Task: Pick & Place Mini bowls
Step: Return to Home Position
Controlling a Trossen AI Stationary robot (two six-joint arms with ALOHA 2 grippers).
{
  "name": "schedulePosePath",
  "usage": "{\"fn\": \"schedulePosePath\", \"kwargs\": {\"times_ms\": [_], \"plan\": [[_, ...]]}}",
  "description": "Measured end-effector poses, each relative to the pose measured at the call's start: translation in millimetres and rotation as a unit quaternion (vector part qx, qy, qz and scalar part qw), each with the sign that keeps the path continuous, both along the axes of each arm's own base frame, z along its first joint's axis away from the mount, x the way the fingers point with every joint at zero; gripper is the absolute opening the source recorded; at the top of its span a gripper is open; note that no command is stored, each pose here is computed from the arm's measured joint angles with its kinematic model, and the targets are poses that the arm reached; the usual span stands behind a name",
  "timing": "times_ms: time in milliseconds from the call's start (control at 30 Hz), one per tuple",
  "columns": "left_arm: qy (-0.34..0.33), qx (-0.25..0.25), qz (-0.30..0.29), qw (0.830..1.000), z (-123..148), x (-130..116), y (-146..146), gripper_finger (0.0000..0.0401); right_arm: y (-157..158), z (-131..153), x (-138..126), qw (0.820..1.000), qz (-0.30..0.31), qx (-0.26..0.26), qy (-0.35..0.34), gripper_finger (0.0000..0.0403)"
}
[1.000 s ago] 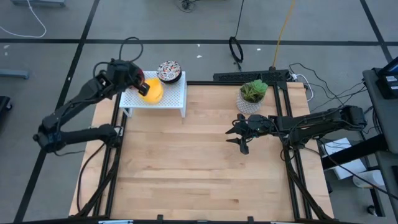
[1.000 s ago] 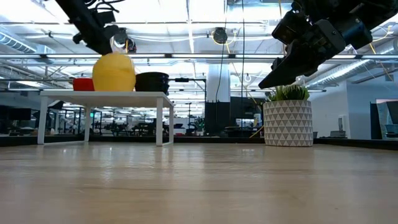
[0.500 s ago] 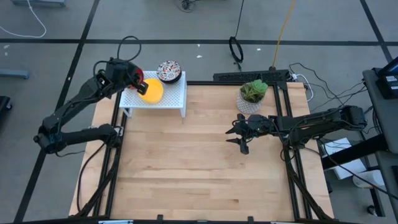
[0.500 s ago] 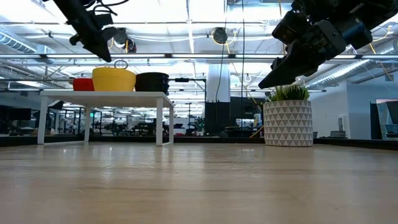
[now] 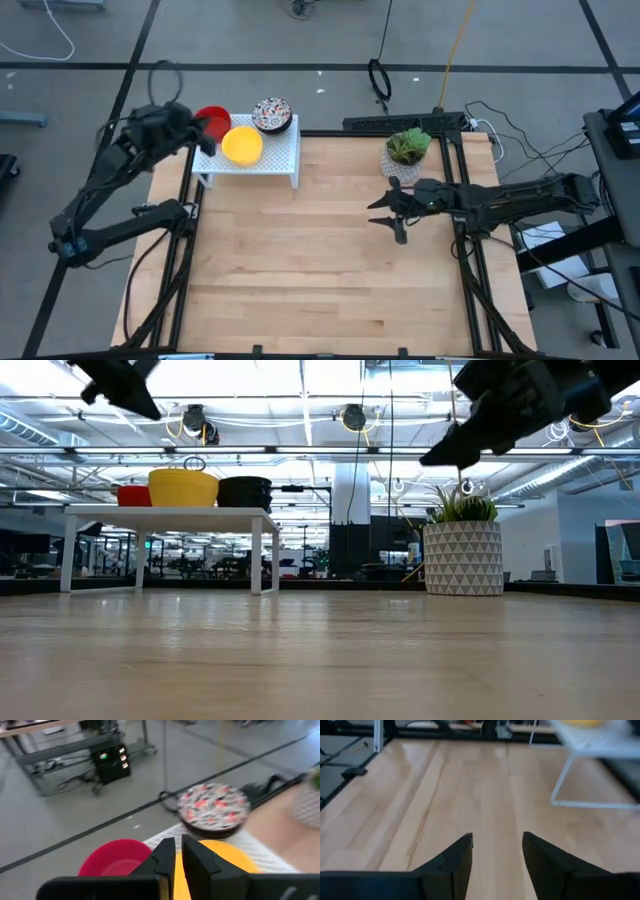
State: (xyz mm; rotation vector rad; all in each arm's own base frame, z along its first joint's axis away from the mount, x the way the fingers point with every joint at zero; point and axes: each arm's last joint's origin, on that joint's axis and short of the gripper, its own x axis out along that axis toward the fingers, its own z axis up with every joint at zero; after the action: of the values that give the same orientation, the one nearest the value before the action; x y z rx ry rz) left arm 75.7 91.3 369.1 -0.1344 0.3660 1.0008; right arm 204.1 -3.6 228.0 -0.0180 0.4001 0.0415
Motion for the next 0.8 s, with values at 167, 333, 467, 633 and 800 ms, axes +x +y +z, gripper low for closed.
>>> {"fn": "schedulePosePath", "kwargs": {"times_ms": [167,333,467,633,800], "plan": [[-0.062,-0.003,-0.043,0.997,5,-21,-28,0.0035,-4,12,-18,0.997,-0.057,-0.046,-0.012,0.0160],[-0.102,0.020,-0.064,0.993,9,-39,-49,0.0035,-5,20,-32,0.995,-0.085,-0.050,-0.022,0.0160],[-0.126,0.030,-0.077,0.989,9,-52,-65,0.0035,-4,25,-42,0.995,-0.085,-0.049,-0.032,0.0160],[-0.137,0.027,-0.099,0.985,4,-63,-79,0.0035,-4,32,-51,0.994,-0.085,-0.047,-0.054,0.0160],[-0.138,0.010,-0.096,0.986,-2,-70,-88,0.0035,-4,32,-55,0.994,-0.084,-0.047,-0.053,0.0160]]}}
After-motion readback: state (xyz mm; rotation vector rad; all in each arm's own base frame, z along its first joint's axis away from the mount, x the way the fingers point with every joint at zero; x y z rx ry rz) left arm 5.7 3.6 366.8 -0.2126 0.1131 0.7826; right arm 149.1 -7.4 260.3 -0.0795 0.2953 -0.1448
